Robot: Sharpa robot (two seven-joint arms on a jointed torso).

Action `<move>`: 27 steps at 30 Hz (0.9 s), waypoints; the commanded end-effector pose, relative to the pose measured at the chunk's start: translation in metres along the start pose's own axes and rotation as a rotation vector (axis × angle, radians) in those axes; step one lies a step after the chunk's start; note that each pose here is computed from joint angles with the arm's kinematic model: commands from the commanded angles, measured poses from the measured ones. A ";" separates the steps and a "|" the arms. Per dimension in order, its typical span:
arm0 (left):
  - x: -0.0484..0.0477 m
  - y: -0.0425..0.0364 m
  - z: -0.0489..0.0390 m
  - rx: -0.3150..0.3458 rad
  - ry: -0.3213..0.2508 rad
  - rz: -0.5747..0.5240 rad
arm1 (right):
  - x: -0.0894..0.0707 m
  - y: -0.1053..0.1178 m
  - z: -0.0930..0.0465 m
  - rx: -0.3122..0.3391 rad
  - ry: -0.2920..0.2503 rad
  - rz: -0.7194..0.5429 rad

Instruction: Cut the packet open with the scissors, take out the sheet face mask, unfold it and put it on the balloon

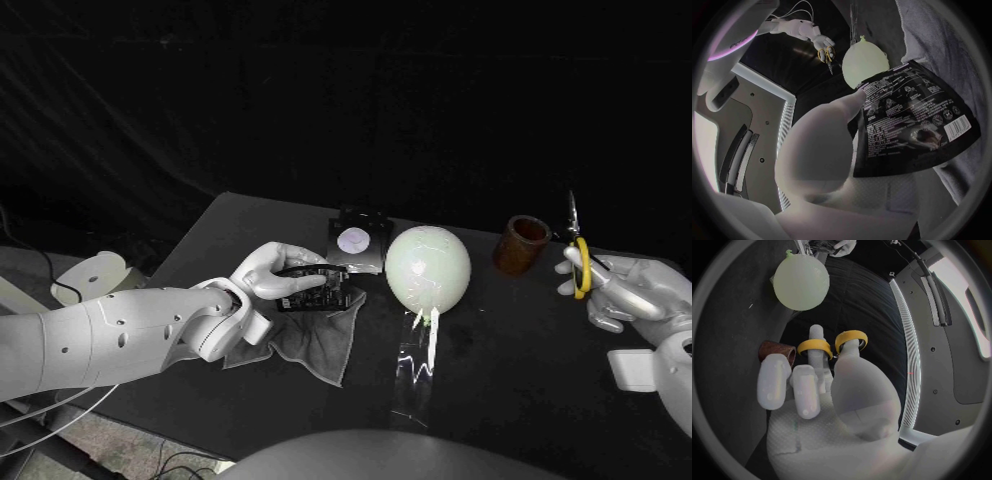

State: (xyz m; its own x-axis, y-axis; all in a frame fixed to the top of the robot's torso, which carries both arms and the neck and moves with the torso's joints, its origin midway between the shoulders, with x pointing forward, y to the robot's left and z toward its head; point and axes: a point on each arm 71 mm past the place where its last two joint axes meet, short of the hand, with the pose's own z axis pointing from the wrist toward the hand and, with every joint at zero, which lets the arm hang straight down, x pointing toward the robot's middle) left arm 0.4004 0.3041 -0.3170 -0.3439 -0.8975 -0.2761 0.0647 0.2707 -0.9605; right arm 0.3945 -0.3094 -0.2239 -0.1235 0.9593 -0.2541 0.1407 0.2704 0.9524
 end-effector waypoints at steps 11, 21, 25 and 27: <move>-0.0064 -0.0011 0.0008 0.001 -0.009 0.032 | 0.002 0.002 -0.001 -0.023 0.021 0.001; -0.0286 -0.0077 0.0113 0.007 -0.074 0.042 | 0.001 0.002 -0.001 -0.024 0.019 0.003; -0.0373 -0.0082 0.0146 0.004 -0.096 0.047 | 0.001 0.002 -0.001 -0.024 0.018 0.003; -0.0413 -0.0081 0.0158 0.002 -0.107 0.049 | 0.001 0.002 -0.001 -0.024 0.018 0.003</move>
State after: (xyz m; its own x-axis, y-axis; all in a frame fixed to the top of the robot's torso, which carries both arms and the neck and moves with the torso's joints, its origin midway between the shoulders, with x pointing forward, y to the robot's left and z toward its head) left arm 0.4265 0.3319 -0.2995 -0.2559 -0.9053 -0.3391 0.0903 0.3268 -0.9408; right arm 0.3939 -0.3098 -0.2235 -0.1240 0.9597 -0.2523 0.1389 0.2685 0.9532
